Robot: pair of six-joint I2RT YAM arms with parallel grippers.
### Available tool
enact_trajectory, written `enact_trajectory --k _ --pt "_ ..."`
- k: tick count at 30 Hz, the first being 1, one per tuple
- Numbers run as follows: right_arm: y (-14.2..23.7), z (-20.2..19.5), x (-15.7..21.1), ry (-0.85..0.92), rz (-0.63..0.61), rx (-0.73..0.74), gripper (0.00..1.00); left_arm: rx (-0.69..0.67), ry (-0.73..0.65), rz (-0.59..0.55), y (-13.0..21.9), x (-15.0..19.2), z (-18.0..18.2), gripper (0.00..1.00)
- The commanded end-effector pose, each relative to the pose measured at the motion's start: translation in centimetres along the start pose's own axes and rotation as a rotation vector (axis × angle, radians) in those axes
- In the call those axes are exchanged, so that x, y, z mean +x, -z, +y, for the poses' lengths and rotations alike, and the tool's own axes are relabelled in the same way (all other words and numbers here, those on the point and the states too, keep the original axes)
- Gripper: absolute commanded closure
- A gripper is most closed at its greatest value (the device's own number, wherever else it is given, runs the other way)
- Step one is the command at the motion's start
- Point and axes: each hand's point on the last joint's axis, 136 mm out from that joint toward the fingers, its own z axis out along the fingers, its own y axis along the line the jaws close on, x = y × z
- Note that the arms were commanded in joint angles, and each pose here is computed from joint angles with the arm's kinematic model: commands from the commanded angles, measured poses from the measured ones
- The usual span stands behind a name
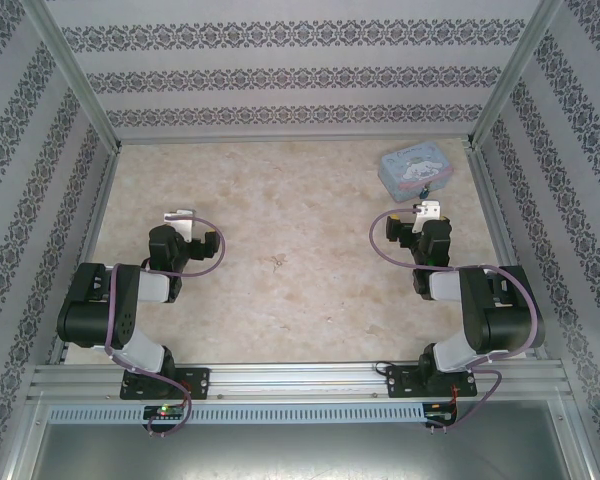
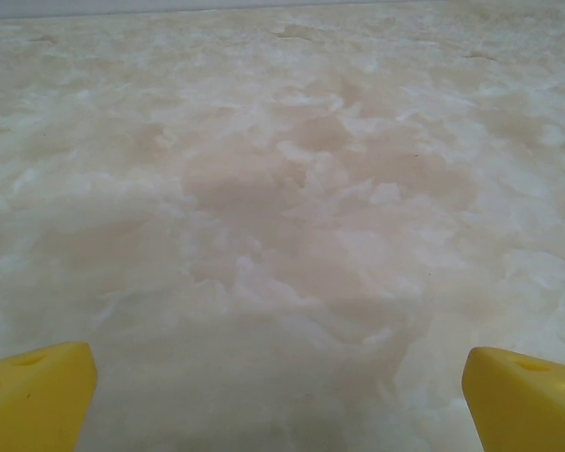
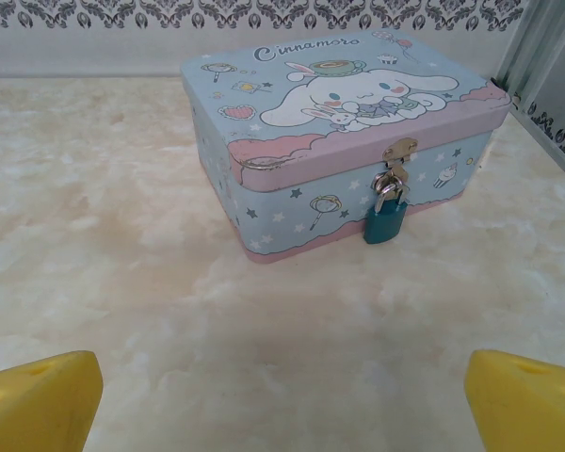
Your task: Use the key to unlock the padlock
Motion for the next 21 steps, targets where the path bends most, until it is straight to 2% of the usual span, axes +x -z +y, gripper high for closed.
enact_trajectory --k 1,9,15,18,21 --pt "0.1 0.2 -1.0 -0.007 -0.033 -0.004 0.02 -0.01 -0.008 -0.035 -0.1 -1.3 0.4 0.0" --pt "0.1 0.2 -1.2 -0.028 -0.035 -0.031 0.02 -0.011 -0.008 -0.037 -0.1 -1.4 0.4 0.0" --pt "1.9 -0.1 -4.4 -0.058 0.002 -0.003 0.02 -0.054 0.013 0.004 0.0 -2.5 1.2 0.0" --pt "3.2 -0.9 -6.9 -0.232 -0.003 0.009 0.02 -0.06 0.017 0.018 0.4 -3.4 1.3 0.0" --pt "3.3 -1.3 -9.2 -0.377 0.045 -0.029 0.02 -0.059 0.018 0.055 0.6 -4.5 1.3 0.0"
